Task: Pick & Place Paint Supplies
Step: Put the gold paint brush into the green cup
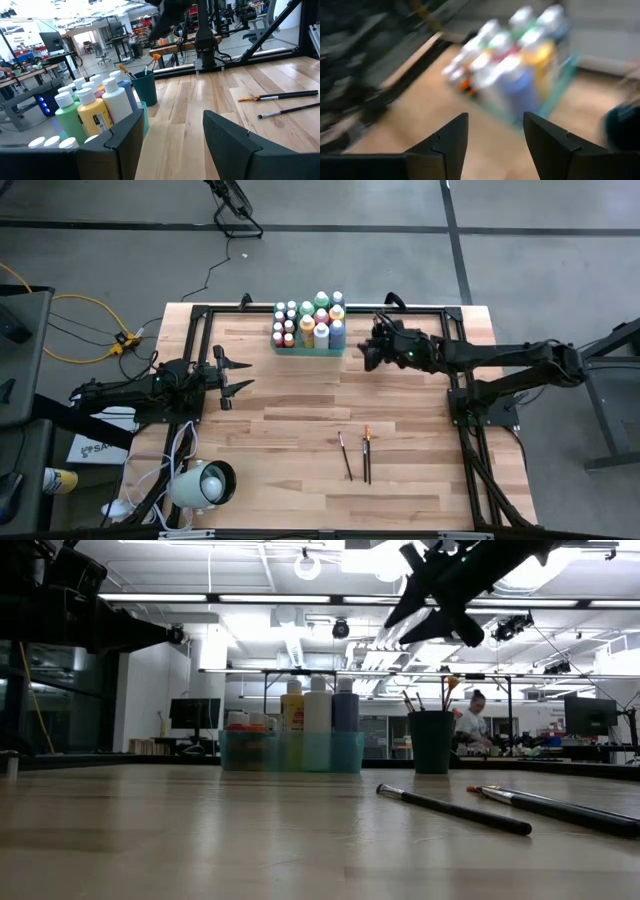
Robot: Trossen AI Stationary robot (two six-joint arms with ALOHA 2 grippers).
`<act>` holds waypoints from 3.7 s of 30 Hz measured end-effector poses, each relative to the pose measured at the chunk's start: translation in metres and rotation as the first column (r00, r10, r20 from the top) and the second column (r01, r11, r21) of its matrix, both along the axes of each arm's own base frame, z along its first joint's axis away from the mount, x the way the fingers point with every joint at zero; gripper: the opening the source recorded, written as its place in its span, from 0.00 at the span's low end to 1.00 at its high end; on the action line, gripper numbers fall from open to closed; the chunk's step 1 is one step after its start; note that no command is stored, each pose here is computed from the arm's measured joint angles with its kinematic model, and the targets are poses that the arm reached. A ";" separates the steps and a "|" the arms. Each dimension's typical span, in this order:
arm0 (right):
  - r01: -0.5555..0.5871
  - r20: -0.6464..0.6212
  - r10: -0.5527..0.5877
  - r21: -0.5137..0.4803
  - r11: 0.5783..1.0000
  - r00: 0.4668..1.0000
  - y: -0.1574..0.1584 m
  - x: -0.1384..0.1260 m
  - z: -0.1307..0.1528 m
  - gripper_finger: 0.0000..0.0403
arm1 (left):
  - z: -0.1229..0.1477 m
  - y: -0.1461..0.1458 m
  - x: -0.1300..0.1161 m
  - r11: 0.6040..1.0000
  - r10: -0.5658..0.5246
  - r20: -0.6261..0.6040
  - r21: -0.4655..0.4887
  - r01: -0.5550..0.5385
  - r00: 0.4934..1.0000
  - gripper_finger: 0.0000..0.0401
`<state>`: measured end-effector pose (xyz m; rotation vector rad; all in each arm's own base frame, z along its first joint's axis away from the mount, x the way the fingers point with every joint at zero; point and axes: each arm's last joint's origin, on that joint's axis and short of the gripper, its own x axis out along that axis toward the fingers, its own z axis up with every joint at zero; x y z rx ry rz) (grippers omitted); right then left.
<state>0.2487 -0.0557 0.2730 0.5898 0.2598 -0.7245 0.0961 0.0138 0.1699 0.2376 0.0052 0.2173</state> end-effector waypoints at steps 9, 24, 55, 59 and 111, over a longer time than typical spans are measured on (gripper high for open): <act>-0.277 0.076 0.269 0.378 0.883 0.960 0.037 0.003 -0.008 0.46 | 0.000 0.000 0.000 1.000 0.000 0.000 0.000 0.000 1.000 0.49; -0.105 -0.046 0.175 0.639 0.762 0.984 0.092 0.005 -0.023 0.46 | 0.000 0.000 0.000 1.000 0.000 0.000 0.000 0.000 1.000 0.49; 0.557 -0.740 0.112 0.588 0.587 0.663 0.094 0.107 -0.097 0.30 | 0.000 0.000 0.000 1.000 0.000 0.000 0.000 0.000 1.000 0.49; 0.588 -0.768 0.117 0.569 0.575 0.630 0.094 0.099 -0.109 0.30 | 0.000 0.000 0.000 1.000 0.000 0.000 0.000 0.000 1.000 0.49; 0.555 -0.701 0.094 0.632 0.542 0.707 0.109 0.092 -0.141 0.01 | 0.000 0.000 0.000 1.000 0.000 0.000 0.000 0.000 1.000 0.49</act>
